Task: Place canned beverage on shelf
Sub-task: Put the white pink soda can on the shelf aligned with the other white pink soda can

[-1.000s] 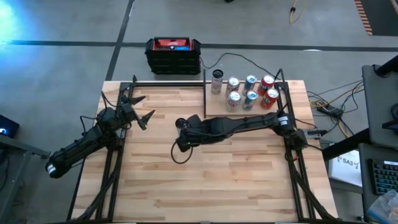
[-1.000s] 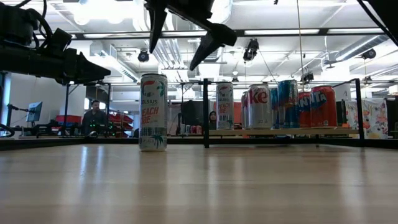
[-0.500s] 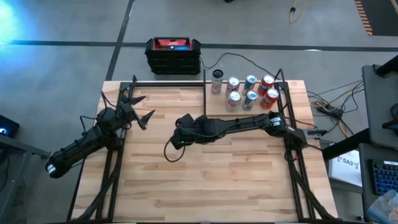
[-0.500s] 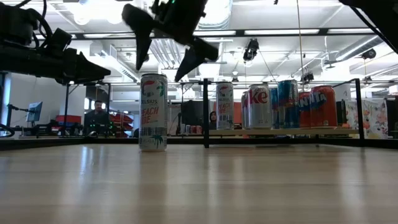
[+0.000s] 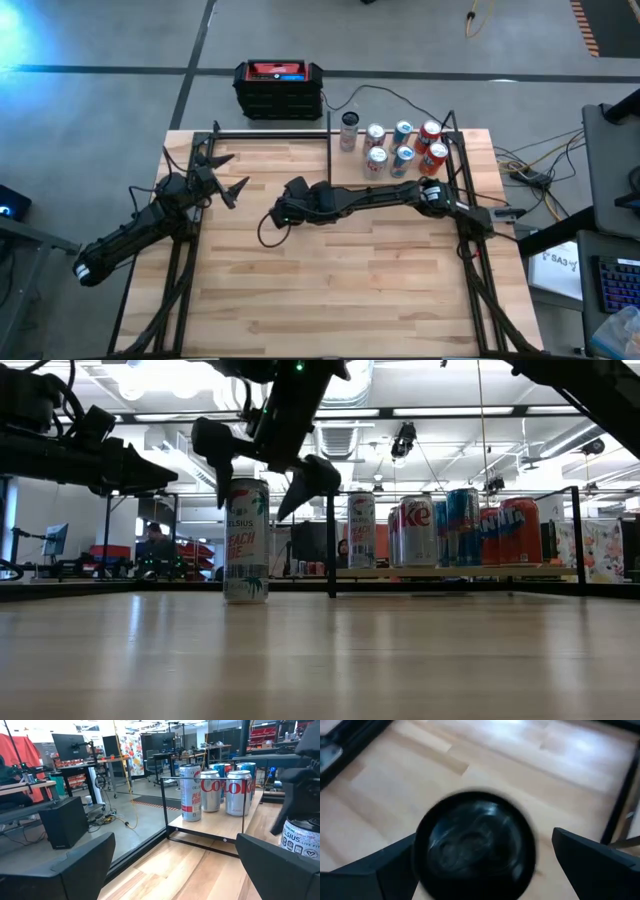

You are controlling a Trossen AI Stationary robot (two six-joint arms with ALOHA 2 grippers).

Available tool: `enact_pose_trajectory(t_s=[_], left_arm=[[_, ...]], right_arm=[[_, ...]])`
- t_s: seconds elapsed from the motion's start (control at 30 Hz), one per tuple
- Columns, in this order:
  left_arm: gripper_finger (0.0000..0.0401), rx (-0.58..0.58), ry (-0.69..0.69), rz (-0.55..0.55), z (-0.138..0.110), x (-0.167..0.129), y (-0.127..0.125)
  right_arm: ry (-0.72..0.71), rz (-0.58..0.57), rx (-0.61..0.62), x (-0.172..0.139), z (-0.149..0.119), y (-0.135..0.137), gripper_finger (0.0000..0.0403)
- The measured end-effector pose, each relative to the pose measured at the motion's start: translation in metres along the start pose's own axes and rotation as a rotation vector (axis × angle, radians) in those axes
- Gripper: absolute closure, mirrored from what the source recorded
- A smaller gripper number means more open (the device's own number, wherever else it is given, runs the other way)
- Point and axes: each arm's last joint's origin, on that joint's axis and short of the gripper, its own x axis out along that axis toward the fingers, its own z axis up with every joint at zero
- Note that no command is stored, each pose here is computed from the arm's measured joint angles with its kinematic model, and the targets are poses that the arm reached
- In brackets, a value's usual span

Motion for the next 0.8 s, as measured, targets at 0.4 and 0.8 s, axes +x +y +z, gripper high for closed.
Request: enact_pose_trajectory(t_s=[0.4, 0.8], left_arm=[[0.0003, 0.000, 0.000, 0.000, 0.000, 0.000, 0.000], [0.0003, 0.000, -0.001, 0.000, 0.000, 0.000, 0.000]], right_arm=[[-0.126, -0.088, -0.005, -0.002, -0.001, 0.001, 0.0003], [-0.166, -0.106, 0.181, -0.015, -0.019, 0.009, 0.0003]])
